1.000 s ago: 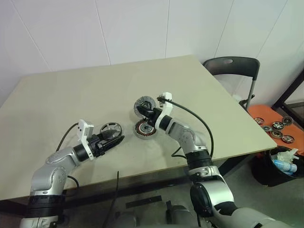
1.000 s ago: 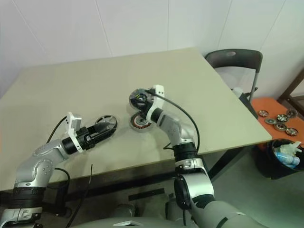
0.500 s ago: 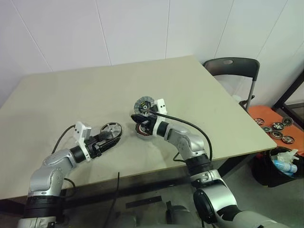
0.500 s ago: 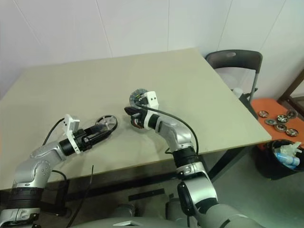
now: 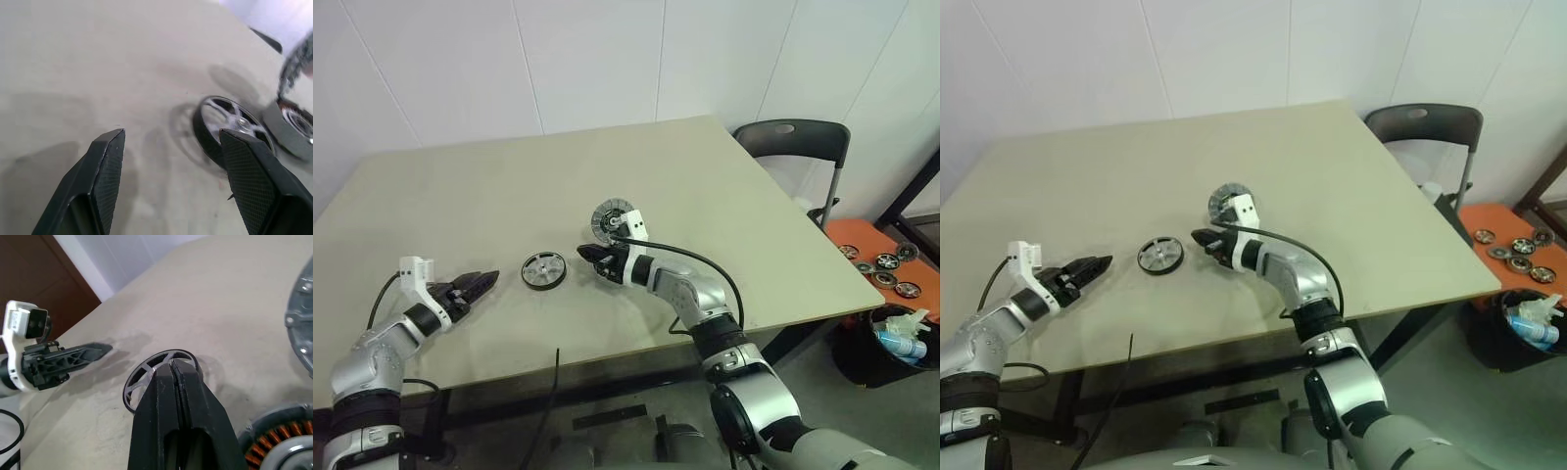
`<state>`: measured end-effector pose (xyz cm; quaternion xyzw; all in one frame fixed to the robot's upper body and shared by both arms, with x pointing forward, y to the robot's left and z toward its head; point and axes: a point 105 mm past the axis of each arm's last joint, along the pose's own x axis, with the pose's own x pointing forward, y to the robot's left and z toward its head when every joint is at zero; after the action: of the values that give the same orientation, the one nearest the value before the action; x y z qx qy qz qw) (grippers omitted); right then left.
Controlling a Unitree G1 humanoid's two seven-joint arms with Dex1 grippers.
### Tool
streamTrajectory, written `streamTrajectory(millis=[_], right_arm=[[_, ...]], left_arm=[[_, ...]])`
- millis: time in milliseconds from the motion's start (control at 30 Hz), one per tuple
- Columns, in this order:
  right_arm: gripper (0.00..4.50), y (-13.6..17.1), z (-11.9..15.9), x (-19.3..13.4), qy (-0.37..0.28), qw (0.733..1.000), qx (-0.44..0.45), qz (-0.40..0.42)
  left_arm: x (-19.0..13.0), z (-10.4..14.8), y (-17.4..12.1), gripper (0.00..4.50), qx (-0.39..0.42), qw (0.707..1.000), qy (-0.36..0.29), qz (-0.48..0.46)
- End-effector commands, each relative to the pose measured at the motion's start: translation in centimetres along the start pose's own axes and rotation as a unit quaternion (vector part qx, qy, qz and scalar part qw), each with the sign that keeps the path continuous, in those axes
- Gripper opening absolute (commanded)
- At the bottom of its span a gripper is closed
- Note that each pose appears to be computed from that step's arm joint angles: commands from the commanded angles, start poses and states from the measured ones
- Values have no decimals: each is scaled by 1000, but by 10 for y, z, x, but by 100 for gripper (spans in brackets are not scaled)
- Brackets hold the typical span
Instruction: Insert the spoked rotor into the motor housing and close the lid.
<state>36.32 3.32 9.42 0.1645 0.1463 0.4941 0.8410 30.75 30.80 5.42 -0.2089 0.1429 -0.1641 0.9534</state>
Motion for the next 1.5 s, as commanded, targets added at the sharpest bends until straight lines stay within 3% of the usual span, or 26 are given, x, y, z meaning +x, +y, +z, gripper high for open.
streamTrajectory(millis=[33,300,567,1100,1500], right_arm=[[2,9,17,7,-17,999,-27,20],[2,2,16,-1,-15,999,-32,7],[2,-1,15,-6,-19,999,-31,-7],[2,-6,12,-10,-19,999,-33,-25],[2,-8,12,-12,-18,999,-37,-31]], left_arm=[[-3,0,6,325,-21,1000,-7,0],[13,-34,-32,325,-43,995,36,-81],[22,-40,-54,325,-43,992,46,-110],[36,-17,-49,325,-60,992,22,-112],[41,-14,-62,325,-49,989,24,-139]])
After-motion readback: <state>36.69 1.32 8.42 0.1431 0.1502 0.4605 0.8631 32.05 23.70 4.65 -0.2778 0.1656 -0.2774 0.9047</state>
